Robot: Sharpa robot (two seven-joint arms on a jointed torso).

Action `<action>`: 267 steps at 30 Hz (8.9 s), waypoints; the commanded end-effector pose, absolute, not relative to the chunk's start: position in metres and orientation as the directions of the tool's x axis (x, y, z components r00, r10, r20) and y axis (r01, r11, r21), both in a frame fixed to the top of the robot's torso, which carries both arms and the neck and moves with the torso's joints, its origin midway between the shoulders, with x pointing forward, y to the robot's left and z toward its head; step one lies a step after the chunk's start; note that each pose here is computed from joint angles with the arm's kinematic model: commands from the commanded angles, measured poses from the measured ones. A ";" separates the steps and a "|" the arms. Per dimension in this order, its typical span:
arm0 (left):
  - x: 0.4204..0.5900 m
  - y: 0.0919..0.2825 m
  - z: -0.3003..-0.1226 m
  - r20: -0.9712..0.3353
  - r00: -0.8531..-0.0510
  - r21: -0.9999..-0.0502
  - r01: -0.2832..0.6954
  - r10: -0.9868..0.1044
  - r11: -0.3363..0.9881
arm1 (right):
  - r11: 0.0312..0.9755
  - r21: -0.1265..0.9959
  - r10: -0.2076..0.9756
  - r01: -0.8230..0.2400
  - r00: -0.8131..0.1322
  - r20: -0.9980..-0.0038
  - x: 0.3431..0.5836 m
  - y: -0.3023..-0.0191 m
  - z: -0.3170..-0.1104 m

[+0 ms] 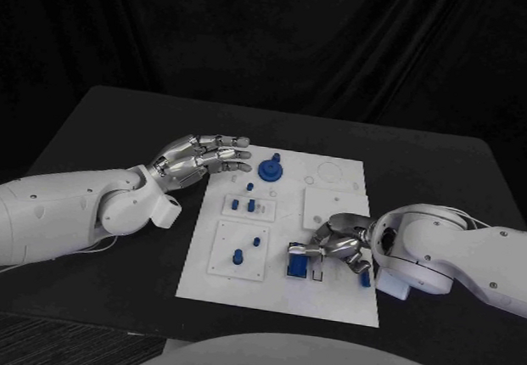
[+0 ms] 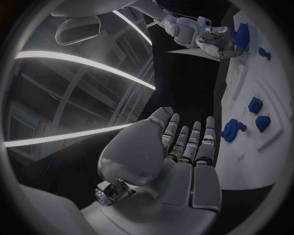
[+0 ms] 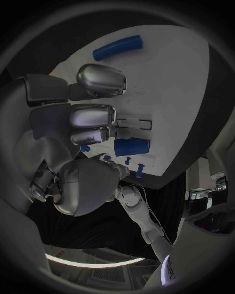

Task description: Assemble the parts on the task board

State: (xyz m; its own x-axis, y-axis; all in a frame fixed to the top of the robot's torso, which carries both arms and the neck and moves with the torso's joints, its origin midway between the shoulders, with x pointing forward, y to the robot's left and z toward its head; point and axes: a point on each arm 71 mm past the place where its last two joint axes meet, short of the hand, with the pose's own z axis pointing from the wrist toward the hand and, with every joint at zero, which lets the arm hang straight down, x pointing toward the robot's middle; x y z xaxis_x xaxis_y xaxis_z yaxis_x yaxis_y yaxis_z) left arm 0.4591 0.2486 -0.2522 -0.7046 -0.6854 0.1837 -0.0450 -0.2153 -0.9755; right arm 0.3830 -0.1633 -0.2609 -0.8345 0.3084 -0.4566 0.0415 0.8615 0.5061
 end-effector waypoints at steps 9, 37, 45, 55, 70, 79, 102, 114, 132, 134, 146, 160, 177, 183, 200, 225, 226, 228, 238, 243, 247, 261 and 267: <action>0.458 0.250 -0.251 0.198 -0.705 -0.970 -0.042 -0.681 -0.238 | 0.809 0.541 0.348 -0.229 -0.556 -0.755 0.390 -0.178 -0.218; 0.454 0.258 -0.255 0.204 -0.697 -0.970 -0.048 -0.687 -0.239 | 0.691 0.218 0.160 -0.689 -0.148 -0.976 0.334 -0.170 -0.247; 0.452 0.261 -0.257 0.208 -0.694 -0.970 -0.053 -0.690 -0.239 | 0.728 0.192 0.131 -0.658 -0.142 -0.981 0.329 -0.167 -0.259; 0.451 0.262 -0.259 0.210 -0.692 -0.970 -0.057 -0.691 -0.238 | 0.770 0.171 0.098 -0.614 -0.151 -0.984 0.330 -0.164 -0.264; 0.450 0.261 -0.259 0.213 -0.694 -0.969 -0.061 -0.687 -0.239 | 0.784 0.152 0.054 -0.602 -0.178 -0.983 0.330 -0.161 -0.271; 0.450 0.261 -0.259 0.214 -0.695 -0.969 -0.062 -0.686 -0.240 | 0.770 0.156 0.045 -0.619 -0.191 -0.981 0.327 -0.156 -0.274; 0.450 0.259 -0.260 0.216 -0.697 -0.969 -0.065 -0.684 -0.239 | 0.741 0.192 0.098 -0.643 -0.180 -0.979 0.325 -0.155 -0.270; 0.450 0.260 -0.260 0.213 -0.694 -0.970 -0.064 -0.688 -0.236 | 0.732 0.203 0.117 -0.650 -0.174 -0.978 0.323 -0.158 -0.267; 0.451 0.261 -0.261 0.213 -0.693 -0.970 -0.064 -0.689 -0.235 | 0.746 0.200 0.082 -0.635 -0.210 -0.974 0.321 -0.157 -0.269; 0.451 0.261 -0.261 0.213 -0.693 -0.970 -0.065 -0.688 -0.235 | 0.749 0.198 0.075 -0.633 -0.215 -0.974 0.321 -0.157 -0.270; 0.450 0.261 -0.261 0.214 -0.694 -0.970 -0.067 -0.687 -0.234 | 0.769 0.179 0.029 -0.613 -0.246 -0.969 0.321 -0.157 -0.275; 0.450 0.261 -0.261 0.217 -0.697 -0.969 -0.071 -0.684 -0.236 | 0.790 0.156 -0.008 -0.593 -0.263 -0.965 0.322 -0.159 -0.279; 0.449 0.260 -0.262 0.221 -0.699 -0.969 -0.077 -0.680 -0.235 | 0.776 0.152 0.024 -0.612 -0.212 -0.977 0.319 -0.159 -0.273; 0.449 0.260 -0.262 0.221 -0.699 -0.969 -0.077 -0.680 -0.236 | 0.760 0.188 0.111 -0.622 -0.161 -0.981 0.315 -0.163 -0.262; 0.447 0.260 -0.259 0.215 -0.691 -0.967 -0.051 -0.690 -0.250 | 0.808 0.421 0.363 -0.412 -0.216 -0.907 0.357 -0.223 -0.189; 0.446 0.259 -0.258 0.218 -0.695 -0.964 -0.045 -0.686 -0.261 | 0.809 0.288 0.140 -0.512 -0.308 -0.941 0.356 -0.185 -0.232; 0.446 0.259 -0.258 0.218 -0.695 -0.964 -0.045 -0.685 -0.261 | 0.808 0.290 0.139 -0.513 -0.312 -0.940 0.355 -0.184 -0.234; 0.446 0.259 -0.258 0.218 -0.695 -0.964 -0.046 -0.685 -0.261 | 0.805 0.295 0.139 -0.515 -0.320 -0.937 0.353 -0.182 -0.238; 0.447 0.258 -0.259 0.220 -0.698 -0.964 -0.050 -0.681 -0.260 | 0.789 0.316 0.135 -0.526 -0.353 -0.926 0.348 -0.170 -0.253; 0.448 0.259 -0.259 0.220 -0.698 -0.965 -0.052 -0.682 -0.259 | 0.784 0.325 0.134 -0.529 -0.367 -0.920 0.346 -0.166 -0.258; 0.448 0.259 -0.259 0.220 -0.697 -0.965 -0.052 -0.682 -0.257 | 0.783 0.328 0.131 -0.529 -0.376 -0.918 0.345 -0.163 -0.261; 0.448 0.260 -0.260 0.219 -0.697 -0.966 -0.055 -0.683 -0.254 | 0.793 0.323 0.137 -0.516 -0.365 -0.921 0.348 -0.165 -0.264; 0.448 0.260 -0.260 0.219 -0.697 -0.966 -0.056 -0.683 -0.253 | 0.793 0.323 0.139 -0.517 -0.364 -0.921 0.348 -0.165 -0.263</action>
